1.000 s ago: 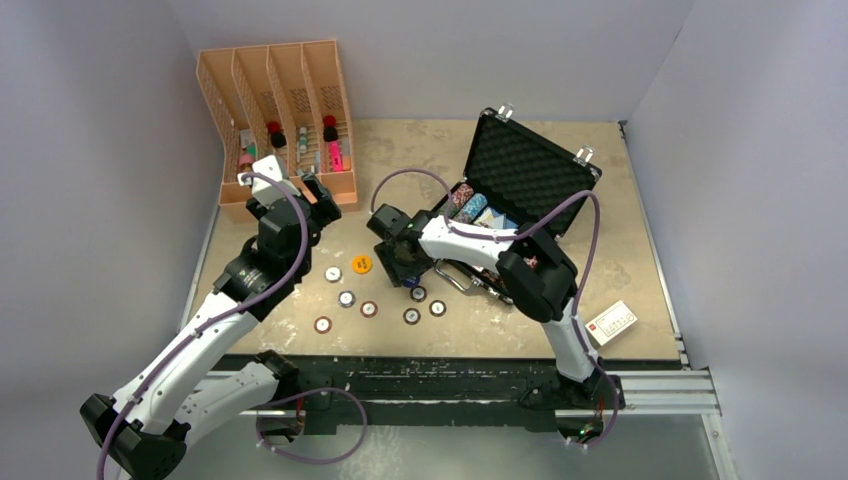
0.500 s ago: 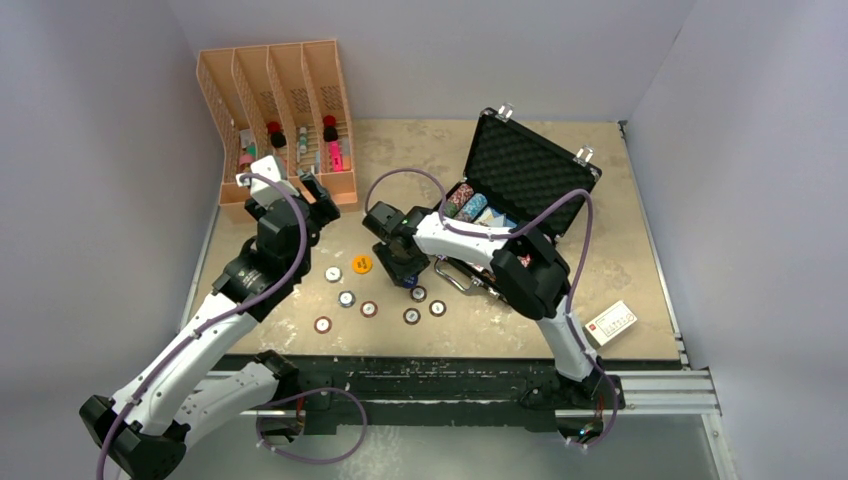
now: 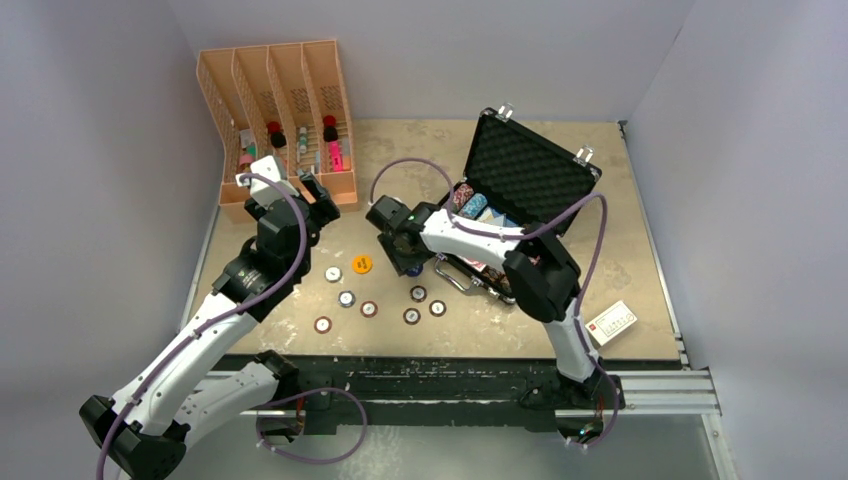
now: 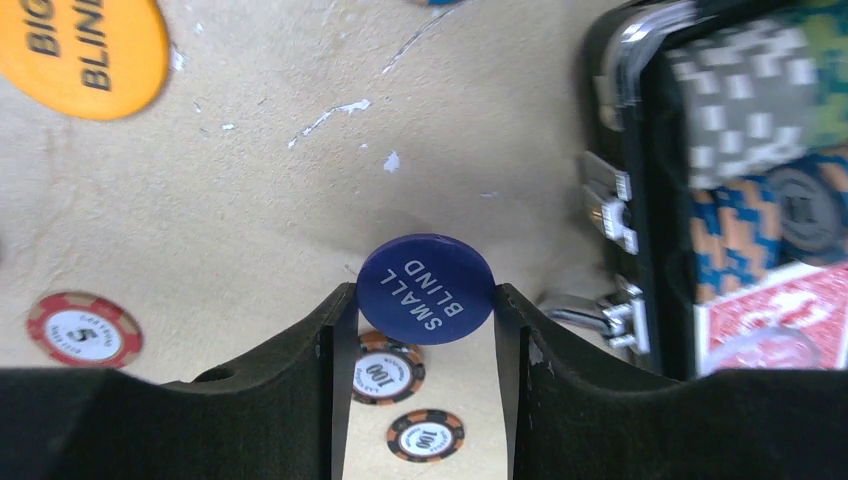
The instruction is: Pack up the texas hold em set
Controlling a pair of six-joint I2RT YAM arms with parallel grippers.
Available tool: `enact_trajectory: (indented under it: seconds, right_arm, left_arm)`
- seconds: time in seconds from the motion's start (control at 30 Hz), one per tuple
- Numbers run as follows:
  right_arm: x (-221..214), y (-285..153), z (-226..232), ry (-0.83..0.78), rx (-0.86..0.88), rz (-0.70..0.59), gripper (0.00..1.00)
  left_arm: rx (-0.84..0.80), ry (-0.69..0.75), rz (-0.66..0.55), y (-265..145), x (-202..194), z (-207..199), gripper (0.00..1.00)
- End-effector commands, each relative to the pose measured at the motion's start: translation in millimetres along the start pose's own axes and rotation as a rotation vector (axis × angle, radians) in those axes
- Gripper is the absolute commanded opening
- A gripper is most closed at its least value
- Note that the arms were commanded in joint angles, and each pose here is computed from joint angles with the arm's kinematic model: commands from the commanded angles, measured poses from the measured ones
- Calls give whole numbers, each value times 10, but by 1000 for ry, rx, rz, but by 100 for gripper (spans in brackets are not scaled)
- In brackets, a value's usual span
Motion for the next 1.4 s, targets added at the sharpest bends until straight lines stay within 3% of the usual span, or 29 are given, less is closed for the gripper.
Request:
enact_trajectory:
  seconds: [0.0, 0.2, 0.5, 0.8, 1.2, 1.37]
  right_arm:
    - [223, -500, -218, 98, -23, -155, 49]
    - [288, -753, -626, 256, -60, -252, 48]
    - [4, -604, -1624, 491, -197, -212, 48]
    - [-136, -252, -2087, 521, -279, -133, 48]
    - [-30, -111, -2247, 489, -272, -127, 49]
    - [-8, -102, -2240, 485, -257, -132, 55]
  left_arm:
    - [4, -38, -36, -16, 110, -19, 74]
    - [4, -34, -31, -5, 98, -25, 74]
    - [4, -31, -27, 4, 88, -31, 74]
    - [10, -22, -22, 21, 67, -35, 74]
    - [33, -3, -24, 35, 62, -17, 74]
    - [26, -2, -16, 50, 46, -35, 74]
Point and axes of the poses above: each gripper's point midway between its finger pads, its own y axis out along the fingers, its own z axis along the line the jaws close on, x = y × z, the point moved 9 cm from there along -y, back along the fingers
